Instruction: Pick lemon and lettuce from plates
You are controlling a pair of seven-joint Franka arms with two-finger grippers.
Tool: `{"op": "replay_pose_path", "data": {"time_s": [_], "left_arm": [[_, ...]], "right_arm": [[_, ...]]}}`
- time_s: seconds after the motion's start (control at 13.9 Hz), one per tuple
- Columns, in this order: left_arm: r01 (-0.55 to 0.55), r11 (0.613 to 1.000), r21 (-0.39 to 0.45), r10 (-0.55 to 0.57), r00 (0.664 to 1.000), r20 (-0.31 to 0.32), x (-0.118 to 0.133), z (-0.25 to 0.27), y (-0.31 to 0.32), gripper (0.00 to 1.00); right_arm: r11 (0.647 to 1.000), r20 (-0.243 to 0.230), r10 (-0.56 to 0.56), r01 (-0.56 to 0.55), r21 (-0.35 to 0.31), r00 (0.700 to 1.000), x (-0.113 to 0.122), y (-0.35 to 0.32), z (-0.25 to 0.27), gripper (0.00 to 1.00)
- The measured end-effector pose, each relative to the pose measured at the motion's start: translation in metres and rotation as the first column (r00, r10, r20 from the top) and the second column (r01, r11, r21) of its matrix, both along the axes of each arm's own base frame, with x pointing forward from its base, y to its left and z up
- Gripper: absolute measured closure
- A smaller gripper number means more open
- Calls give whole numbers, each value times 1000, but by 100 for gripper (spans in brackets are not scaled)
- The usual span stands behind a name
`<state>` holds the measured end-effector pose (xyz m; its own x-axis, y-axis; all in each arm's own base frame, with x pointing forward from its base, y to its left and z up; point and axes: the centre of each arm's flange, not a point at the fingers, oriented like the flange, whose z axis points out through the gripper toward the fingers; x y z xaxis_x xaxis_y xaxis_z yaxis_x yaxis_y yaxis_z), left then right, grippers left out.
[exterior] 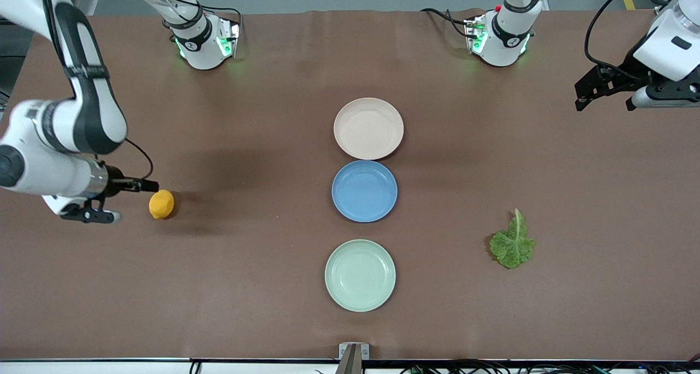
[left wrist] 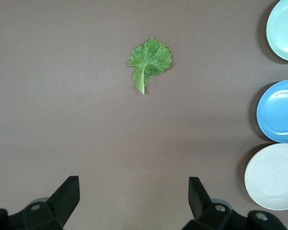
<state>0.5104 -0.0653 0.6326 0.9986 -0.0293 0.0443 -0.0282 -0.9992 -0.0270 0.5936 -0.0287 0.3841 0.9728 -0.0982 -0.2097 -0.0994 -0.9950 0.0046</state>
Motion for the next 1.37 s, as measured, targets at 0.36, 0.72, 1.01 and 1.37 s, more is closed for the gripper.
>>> {"op": "replay_pose_path", "data": {"time_s": [0.36, 0.72, 1.01, 1.37], "left_arm": [[17, 1000, 5, -16, 1000, -8, -1, -3, -9, 0], [16, 1000, 5, -16, 1000, -7, -2, -1, -9, 0], [22, 1000, 6, -22, 1000, -6, -3, -1, -12, 0], [47, 999, 10, -47, 999, -6, -5, -1, -27, 0]], "right_arm": [[1000, 15, 5, -5, -13, 1000, -36, 9, 102, 0], [999, 65, 7, -4, -39, 998, -67, 68, 169, 0], [999, 140, -28, 33, -34, 990, -74, 52, 251, 0], [999, 243, 44, -38, -30, 969, -66, 15, 296, 0]]}}
